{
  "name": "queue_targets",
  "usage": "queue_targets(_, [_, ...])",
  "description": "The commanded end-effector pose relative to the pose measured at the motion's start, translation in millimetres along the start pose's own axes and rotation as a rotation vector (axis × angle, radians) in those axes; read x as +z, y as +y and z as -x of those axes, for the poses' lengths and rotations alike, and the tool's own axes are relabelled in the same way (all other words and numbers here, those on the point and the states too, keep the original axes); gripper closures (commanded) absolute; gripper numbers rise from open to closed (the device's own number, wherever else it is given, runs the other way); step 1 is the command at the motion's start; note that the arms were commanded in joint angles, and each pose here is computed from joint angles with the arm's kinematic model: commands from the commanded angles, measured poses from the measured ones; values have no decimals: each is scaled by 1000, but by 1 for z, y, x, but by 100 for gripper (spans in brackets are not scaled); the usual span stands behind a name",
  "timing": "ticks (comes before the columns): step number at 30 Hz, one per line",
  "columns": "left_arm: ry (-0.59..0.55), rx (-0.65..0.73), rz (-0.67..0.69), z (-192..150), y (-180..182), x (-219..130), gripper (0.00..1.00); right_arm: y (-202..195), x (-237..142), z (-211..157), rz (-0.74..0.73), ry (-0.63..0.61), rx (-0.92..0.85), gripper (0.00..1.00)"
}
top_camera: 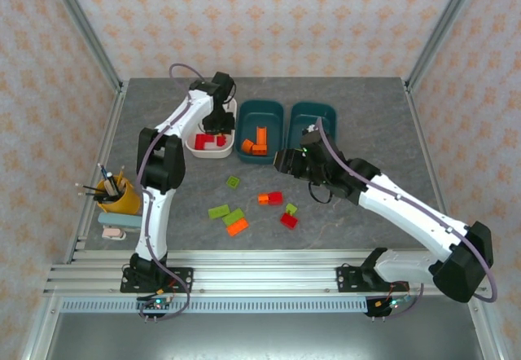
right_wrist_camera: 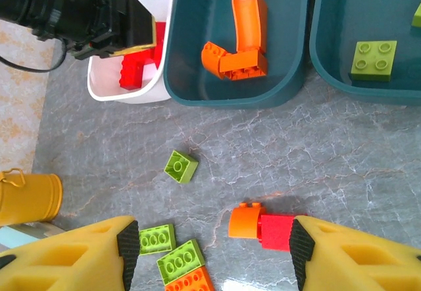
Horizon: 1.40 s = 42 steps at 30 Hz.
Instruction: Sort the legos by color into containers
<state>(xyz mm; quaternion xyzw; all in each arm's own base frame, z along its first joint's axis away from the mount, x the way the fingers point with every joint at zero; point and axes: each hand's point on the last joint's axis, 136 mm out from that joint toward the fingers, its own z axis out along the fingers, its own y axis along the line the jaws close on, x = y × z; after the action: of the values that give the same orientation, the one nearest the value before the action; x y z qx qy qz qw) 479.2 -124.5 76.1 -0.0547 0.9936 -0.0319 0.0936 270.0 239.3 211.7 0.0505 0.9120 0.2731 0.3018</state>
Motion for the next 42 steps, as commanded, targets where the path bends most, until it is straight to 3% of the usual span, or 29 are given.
queue_targets(1, [-66,2,0,10,5,-30,80,4,-4,5,3,1,20,37])
queue_targets(5, [-130,-53,-18,14,4,-64,75,-7,-1,0,-51,20,12,36])
queue_targets(9, [-222,-141,-78,5,-2,-107,52,-39,10,-19,-220,101,77,35])
queue_targets(14, [-322,-87,-176,-45,-31,-157,30,-72,36,-66,-397,307,263,33])
queue_targets(17, [-336,-47,-238,-90,-49,-166,24,-82,44,-87,-478,405,314,31])
queue_targets(22, [-337,-85,-319,-161,-55,-163,23,-89,57,-109,-511,468,418,30])
queue_targets(28, [-339,-114,-378,-213,-45,-157,22,-101,67,-131,-556,501,526,33])
queue_targets(35, [-356,-112,-364,-225,-29,-166,22,-112,76,-140,-569,486,560,40])
queue_targets(42, [-347,-124,-376,-227,-30,-162,22,-114,83,-143,-571,478,561,54])
